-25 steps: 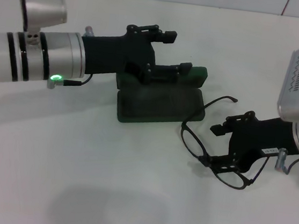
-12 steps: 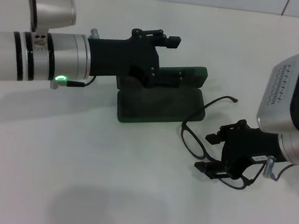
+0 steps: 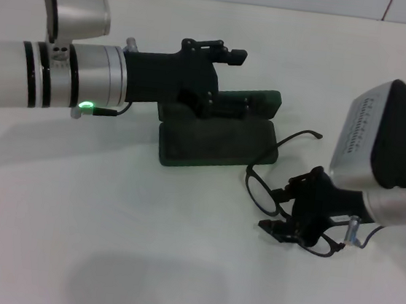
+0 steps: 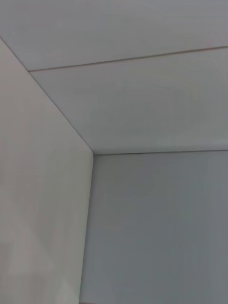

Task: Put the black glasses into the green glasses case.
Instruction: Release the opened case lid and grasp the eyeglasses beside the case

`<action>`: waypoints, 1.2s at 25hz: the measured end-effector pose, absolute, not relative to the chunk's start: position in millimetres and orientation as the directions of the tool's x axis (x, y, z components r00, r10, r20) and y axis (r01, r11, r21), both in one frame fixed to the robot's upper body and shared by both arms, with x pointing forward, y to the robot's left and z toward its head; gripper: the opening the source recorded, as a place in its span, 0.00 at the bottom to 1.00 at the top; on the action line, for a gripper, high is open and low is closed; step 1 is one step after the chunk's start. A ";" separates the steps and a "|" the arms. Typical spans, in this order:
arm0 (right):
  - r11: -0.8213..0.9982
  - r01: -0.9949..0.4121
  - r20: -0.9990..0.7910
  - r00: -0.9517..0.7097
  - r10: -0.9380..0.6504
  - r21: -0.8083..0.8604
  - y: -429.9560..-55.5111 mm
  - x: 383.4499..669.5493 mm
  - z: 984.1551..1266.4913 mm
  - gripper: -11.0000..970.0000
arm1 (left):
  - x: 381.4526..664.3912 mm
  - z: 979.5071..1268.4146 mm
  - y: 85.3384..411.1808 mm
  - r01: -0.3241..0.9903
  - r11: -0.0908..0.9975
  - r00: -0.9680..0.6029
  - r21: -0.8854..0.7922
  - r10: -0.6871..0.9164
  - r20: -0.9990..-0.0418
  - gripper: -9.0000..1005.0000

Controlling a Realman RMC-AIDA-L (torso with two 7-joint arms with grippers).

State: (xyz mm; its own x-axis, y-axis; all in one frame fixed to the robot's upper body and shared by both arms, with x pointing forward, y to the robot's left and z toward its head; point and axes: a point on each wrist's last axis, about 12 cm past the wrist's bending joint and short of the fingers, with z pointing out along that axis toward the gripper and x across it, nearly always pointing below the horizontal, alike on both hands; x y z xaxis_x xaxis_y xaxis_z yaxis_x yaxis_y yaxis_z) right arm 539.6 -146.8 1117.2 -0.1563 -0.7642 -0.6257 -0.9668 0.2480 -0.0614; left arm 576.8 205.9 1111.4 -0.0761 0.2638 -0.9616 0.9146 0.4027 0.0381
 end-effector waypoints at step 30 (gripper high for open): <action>0.284 -0.958 -0.595 -0.204 -0.777 -0.041 -147.1 540.4 1112.9 0.32 | 577.5 1109.1 206.1 0.914 0.402 -0.075 0.050 0.291 -0.954 0.78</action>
State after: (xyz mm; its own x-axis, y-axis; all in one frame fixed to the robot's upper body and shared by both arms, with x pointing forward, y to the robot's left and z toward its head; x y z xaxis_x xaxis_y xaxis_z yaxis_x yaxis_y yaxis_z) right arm 540.4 -147.1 1112.9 -0.2044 -0.7769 -0.5955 -0.9580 0.2837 -0.0413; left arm 577.5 206.1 1109.1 -0.0753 0.2908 -0.9538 0.9144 0.4016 0.0503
